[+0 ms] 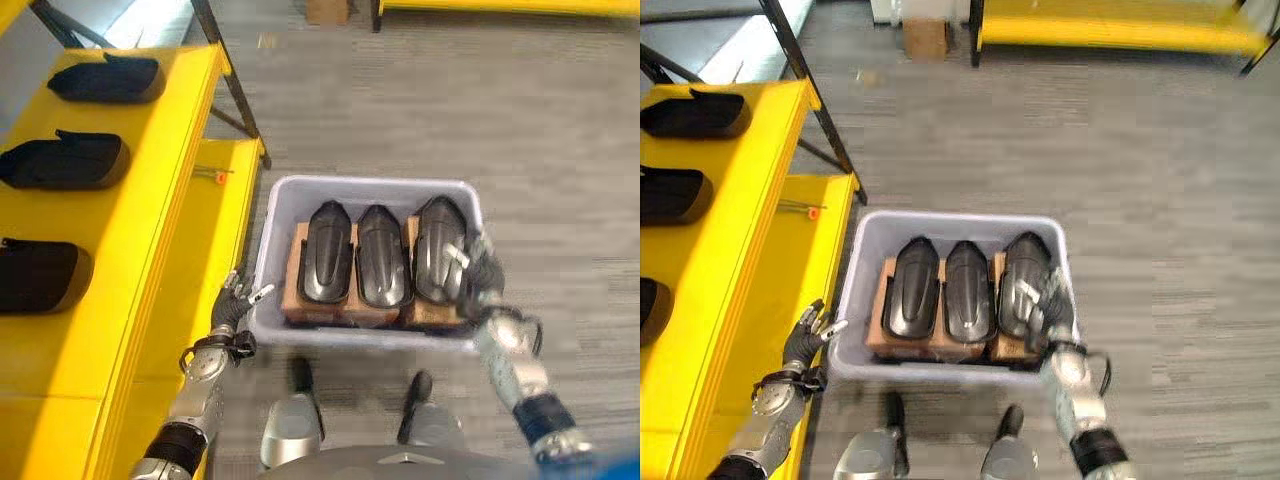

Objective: Move parts from the plastic box to the shelf.

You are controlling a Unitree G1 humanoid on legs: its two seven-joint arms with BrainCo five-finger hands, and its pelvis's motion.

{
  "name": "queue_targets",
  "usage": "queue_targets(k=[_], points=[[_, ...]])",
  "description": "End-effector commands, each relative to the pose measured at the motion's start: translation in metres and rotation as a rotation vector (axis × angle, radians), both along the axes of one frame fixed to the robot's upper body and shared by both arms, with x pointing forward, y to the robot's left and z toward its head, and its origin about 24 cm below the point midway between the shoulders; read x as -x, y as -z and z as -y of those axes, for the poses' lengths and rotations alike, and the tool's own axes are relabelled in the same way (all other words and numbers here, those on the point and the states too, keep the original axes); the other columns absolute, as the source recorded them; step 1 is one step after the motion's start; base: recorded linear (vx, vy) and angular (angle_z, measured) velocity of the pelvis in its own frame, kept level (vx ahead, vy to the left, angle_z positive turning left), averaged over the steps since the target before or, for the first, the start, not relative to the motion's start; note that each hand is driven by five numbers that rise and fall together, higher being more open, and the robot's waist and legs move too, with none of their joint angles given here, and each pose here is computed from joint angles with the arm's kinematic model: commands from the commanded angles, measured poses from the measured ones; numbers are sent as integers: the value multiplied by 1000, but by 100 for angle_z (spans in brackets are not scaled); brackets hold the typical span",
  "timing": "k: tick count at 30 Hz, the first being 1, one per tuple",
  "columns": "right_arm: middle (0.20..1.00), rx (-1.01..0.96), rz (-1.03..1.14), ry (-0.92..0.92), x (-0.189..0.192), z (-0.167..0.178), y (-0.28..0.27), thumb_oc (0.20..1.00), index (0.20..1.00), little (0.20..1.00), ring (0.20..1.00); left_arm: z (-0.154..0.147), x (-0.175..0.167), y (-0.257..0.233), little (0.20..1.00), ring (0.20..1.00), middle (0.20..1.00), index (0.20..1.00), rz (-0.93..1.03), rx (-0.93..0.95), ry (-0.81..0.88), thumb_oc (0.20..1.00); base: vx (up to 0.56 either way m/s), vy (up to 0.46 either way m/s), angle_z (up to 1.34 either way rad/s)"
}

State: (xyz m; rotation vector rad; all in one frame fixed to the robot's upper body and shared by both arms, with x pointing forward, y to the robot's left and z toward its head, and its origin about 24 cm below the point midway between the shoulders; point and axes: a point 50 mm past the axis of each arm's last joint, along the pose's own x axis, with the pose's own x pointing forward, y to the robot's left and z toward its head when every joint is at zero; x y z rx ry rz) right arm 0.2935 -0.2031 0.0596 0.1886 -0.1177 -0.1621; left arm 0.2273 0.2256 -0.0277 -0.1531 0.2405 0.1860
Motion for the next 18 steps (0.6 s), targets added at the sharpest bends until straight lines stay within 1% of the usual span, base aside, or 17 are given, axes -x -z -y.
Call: queue_targets(k=[1,3,5,6,10,15,18], points=[[1000,0,326,18,-18,-6,-82,1000,1000,1000,1000,-2,-16,-24,1000,1000,1000,1000,149,84,-58,1000,3,-6,-22],[1000,31,361,40,-26,-13,-104,1000,1000,1000,1000,2,-22,-29,1000,1000,1000,1000,157,84,-45,1000,-6,4,-20],[1000,-6,335,66,-33,-14,-112,1000,1000,1000,1000,5,-26,-31,1000,1000,1000,1000,161,82,-27,1000,-37,23,-4],[1000,-18,299,120,-37,-13,-111,1000,1000,1000,1000,8,-27,-31,1000,1000,1000,1000,169,90,-20,1000,0,0,0],[1000,1,234,194,-40,-8,-101,1000,1000,1000,1000,14,-30,-34,1000,1000,1000,1000,193,101,-8,1000,-21,36,-2],[1000,18,175,231,-41,-3,-90,1000,1000,1000,1000,19,-34,-39,1000,1000,1000,1000,211,108,-10,1000,-7,32,-10],[1000,-4,160,215,-42,-3,-84,1000,1000,1000,1000,21,-37,-42,1000,1000,1000,1000,221,115,-8,1000,0,0,0]])
